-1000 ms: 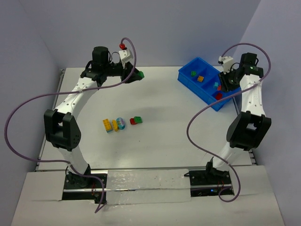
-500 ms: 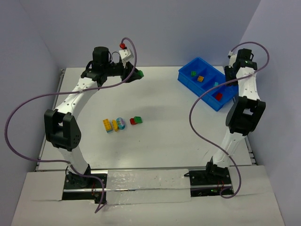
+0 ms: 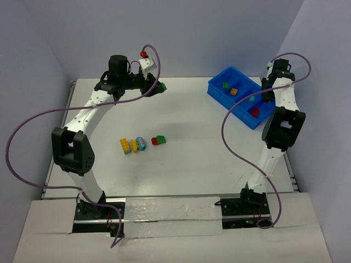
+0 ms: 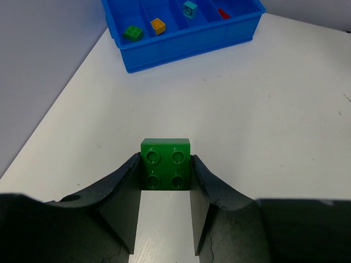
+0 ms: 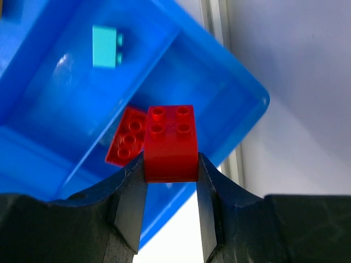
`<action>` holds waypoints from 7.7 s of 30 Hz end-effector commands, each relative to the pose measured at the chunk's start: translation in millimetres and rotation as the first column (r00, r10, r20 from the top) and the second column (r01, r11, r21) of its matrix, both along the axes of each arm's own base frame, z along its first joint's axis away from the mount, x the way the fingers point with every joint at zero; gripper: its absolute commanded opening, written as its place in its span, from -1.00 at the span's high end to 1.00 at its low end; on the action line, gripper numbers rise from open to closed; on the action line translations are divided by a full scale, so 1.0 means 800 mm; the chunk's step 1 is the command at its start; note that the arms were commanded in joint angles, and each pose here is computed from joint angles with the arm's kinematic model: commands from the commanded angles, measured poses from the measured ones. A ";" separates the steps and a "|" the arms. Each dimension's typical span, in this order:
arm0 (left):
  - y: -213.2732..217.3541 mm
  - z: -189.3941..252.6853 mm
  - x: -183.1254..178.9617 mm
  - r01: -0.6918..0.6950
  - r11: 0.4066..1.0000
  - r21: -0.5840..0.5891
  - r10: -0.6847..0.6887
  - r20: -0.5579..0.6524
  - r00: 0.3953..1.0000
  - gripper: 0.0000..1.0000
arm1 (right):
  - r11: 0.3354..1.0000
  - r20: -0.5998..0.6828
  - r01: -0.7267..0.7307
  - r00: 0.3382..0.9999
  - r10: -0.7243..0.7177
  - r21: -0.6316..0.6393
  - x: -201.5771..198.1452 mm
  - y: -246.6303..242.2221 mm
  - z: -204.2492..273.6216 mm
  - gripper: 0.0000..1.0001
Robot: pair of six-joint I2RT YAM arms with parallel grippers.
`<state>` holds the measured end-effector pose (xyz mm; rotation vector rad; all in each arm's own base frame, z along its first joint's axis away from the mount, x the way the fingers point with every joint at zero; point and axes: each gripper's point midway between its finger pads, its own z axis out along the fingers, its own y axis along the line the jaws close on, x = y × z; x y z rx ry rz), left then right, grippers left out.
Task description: Sort the legos into containers by color
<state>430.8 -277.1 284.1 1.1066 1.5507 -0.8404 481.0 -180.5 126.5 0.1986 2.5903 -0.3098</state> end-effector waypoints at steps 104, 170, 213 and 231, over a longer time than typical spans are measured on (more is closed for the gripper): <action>0.023 0.035 -0.012 -0.235 0.972 -0.022 0.235 0.179 0.955 -0.99 | 0.665 0.527 -0.568 0.797 0.296 0.485 0.094 0.391 0.154 1.00; 0.000 -0.234 -0.122 0.165 0.806 0.568 0.027 -0.315 0.949 -0.63 | 0.899 0.616 -0.406 0.753 0.229 0.162 0.066 0.250 0.195 -1.00; 0.003 -0.293 -0.120 0.180 0.556 0.811 0.147 -0.310 0.940 -0.38 | 0.898 0.576 -0.404 0.782 0.240 0.175 0.052 0.233 0.173 -1.00; 0.011 -0.303 -0.132 0.218 0.532 0.819 0.139 -0.338 0.931 -0.06 | 0.896 0.573 -0.404 0.785 0.236 0.183 0.057 0.233 0.170 -1.00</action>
